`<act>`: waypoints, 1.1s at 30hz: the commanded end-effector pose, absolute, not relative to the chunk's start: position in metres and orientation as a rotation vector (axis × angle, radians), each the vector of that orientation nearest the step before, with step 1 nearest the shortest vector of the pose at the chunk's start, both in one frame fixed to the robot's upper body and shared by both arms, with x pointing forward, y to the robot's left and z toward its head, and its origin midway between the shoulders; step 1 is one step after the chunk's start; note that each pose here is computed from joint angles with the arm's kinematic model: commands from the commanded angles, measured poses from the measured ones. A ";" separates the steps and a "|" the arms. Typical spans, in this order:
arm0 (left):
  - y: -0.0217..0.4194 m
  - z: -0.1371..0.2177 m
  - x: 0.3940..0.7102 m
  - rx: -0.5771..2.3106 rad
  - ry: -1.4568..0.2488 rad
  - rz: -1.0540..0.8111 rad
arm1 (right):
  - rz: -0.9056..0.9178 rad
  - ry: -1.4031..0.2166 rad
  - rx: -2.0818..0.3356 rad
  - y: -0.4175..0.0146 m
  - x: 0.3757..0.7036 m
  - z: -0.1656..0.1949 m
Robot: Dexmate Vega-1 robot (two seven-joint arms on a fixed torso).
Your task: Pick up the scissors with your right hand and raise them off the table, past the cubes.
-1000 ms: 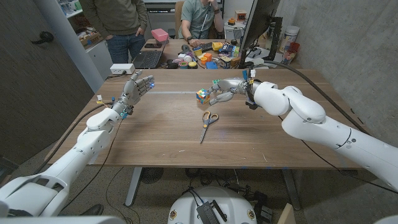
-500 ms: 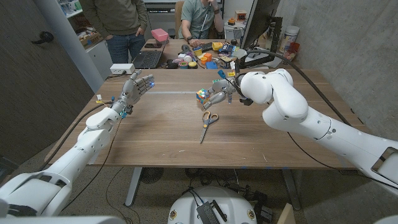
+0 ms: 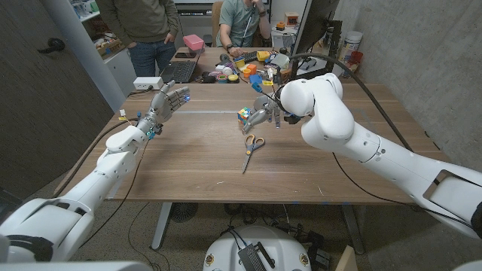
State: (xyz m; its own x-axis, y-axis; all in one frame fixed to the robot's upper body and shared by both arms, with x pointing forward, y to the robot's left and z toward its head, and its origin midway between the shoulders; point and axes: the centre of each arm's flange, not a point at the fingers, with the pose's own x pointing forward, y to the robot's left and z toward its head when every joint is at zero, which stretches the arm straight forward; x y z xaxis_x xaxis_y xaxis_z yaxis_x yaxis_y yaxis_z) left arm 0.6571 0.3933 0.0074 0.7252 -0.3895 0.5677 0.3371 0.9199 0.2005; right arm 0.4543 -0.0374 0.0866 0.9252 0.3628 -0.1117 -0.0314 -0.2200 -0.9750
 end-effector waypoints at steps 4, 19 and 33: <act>0.415 0.016 0.661 0.128 -0.617 -0.454 | 0.244 -0.087 -1.680 0.003 0.458 0.097; 0.423 0.024 0.653 0.135 -0.631 -0.442 | 0.245 -0.042 -1.666 0.016 0.477 0.077; 0.420 0.028 0.650 0.137 -0.636 -0.438 | 0.244 -0.023 -1.647 0.010 0.505 0.070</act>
